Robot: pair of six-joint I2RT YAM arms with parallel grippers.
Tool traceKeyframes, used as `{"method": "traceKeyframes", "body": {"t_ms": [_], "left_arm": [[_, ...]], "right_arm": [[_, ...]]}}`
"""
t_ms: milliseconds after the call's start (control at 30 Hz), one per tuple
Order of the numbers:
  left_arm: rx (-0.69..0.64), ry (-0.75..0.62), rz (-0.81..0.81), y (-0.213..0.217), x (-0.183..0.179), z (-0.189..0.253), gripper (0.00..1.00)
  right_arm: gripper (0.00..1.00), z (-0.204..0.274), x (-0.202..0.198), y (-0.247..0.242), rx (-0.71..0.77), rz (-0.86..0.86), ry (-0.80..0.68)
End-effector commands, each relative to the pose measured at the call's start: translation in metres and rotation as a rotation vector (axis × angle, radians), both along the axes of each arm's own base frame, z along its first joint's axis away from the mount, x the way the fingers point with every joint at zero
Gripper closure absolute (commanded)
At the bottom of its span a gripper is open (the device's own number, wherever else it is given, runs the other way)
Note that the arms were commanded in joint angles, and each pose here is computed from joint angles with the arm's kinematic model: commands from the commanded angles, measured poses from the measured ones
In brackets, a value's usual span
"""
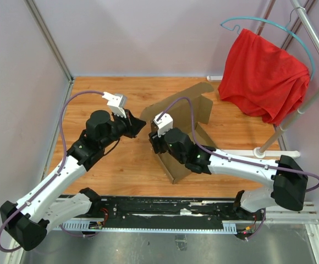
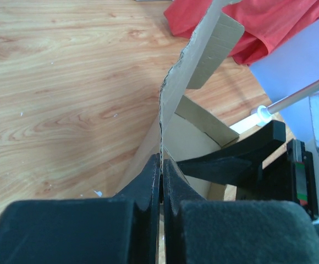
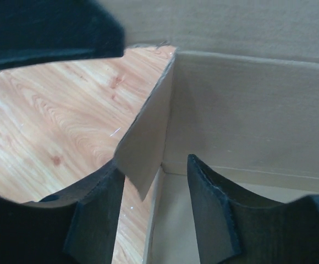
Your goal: Fold the paper box
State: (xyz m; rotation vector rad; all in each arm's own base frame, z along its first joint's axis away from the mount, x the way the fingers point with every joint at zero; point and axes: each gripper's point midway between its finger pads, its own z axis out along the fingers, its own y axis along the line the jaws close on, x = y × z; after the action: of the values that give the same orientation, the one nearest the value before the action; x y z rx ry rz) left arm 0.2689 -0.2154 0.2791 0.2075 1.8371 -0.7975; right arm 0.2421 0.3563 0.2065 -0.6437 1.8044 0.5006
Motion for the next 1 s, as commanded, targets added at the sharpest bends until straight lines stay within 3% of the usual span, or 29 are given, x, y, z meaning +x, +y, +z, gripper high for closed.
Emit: {"method": "traceKeyframes", "body": {"t_ms": [0,167,400,467,600,733,867,967], "left_arm": [[-0.002,-0.041,-0.060,-0.004,-0.011,0.005,1.00],[0.031,-0.020,-0.097,-0.003,-0.021,-0.010,1.00],[0.027,0.034,-0.165,-0.009,-0.036,-0.027,1.00],[0.021,0.052,-0.191,-0.011,-0.041,-0.034,1.00],[0.033,0.086,-0.201,-0.011,-0.049,-0.047,1.00],[0.028,0.107,-0.200,-0.010,-0.055,-0.053,1.00],[0.015,0.107,-0.189,-0.007,-0.060,-0.053,1.00],[0.016,0.099,-0.177,-0.004,-0.061,-0.051,1.00]], "right_arm": [[0.56,0.020,0.018,-0.006,0.030,-0.125,-0.065],[0.69,0.015,0.020,-0.016,-0.010,-0.144,-0.090],[0.72,-0.003,-0.001,-0.025,-0.007,-0.059,-0.046],[0.69,-0.009,-0.014,-0.023,0.016,0.008,-0.012],[0.48,-0.009,-0.039,-0.031,0.047,0.085,0.048],[0.42,0.004,-0.057,-0.061,0.069,0.098,0.049],[0.40,0.016,-0.058,-0.119,0.056,-0.033,0.002],[0.39,0.022,-0.047,-0.175,0.003,-0.237,-0.054]]}}
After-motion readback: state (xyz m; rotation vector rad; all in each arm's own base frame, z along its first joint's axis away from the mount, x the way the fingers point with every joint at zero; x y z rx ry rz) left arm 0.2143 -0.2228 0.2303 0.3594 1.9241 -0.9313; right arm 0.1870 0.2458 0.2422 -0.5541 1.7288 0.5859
